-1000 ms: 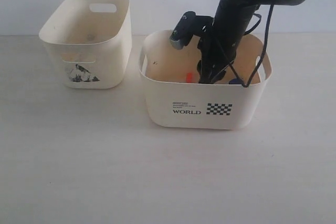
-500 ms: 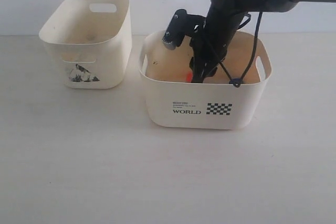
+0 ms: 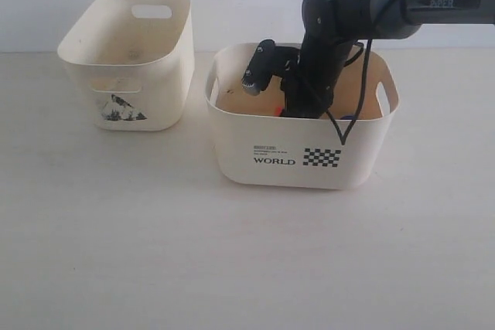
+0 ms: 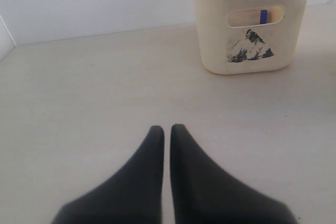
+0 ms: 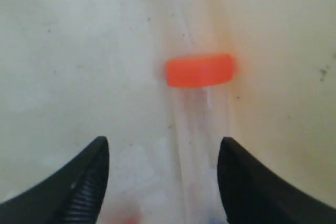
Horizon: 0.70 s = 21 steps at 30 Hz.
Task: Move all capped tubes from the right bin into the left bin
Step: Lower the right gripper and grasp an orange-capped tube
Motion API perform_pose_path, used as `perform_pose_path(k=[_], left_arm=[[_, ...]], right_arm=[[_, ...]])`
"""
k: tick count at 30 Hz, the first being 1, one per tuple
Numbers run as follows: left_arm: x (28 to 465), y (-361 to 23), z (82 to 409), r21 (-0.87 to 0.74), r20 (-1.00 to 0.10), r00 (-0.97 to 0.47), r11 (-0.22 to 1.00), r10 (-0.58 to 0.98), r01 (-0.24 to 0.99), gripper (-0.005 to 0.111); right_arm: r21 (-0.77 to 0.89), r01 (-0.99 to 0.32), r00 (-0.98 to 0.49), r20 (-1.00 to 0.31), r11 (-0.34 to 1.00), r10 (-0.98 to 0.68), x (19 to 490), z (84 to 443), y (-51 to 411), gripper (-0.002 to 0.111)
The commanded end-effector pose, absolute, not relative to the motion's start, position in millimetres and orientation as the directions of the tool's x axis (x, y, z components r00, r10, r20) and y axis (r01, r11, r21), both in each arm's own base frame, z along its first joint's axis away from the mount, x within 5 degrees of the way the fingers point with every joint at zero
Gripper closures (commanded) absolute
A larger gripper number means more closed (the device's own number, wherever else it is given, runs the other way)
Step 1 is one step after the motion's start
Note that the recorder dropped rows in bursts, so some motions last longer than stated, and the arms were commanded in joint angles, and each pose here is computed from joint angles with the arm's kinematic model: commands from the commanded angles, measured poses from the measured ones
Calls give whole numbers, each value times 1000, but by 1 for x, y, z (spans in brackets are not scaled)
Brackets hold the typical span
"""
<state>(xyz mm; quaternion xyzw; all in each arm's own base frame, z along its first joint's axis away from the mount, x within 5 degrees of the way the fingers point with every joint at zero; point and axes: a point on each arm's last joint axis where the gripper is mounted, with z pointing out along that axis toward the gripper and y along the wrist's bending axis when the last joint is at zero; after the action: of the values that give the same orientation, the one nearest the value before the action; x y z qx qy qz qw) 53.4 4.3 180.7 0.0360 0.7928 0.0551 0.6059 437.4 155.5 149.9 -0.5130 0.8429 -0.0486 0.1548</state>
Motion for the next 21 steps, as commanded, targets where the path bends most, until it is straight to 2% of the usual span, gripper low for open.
perform_pose_path(k=[1,9,21], left_arm=[[54,4,183,115,-962,-252,993,109,-12,102],[54,4,183,115,-962,-252,993,109,-12,102],[54,4,183,115,-962,-252,993,109,-12,102]], right_arm=[[-308,-846,-388,-205,435,-899,442,153,153,50],[-336,-834,-395,-190,437,-899,444,154,151,50],[-257,-853,-426,-164,455,-890,445,109,154,50]])
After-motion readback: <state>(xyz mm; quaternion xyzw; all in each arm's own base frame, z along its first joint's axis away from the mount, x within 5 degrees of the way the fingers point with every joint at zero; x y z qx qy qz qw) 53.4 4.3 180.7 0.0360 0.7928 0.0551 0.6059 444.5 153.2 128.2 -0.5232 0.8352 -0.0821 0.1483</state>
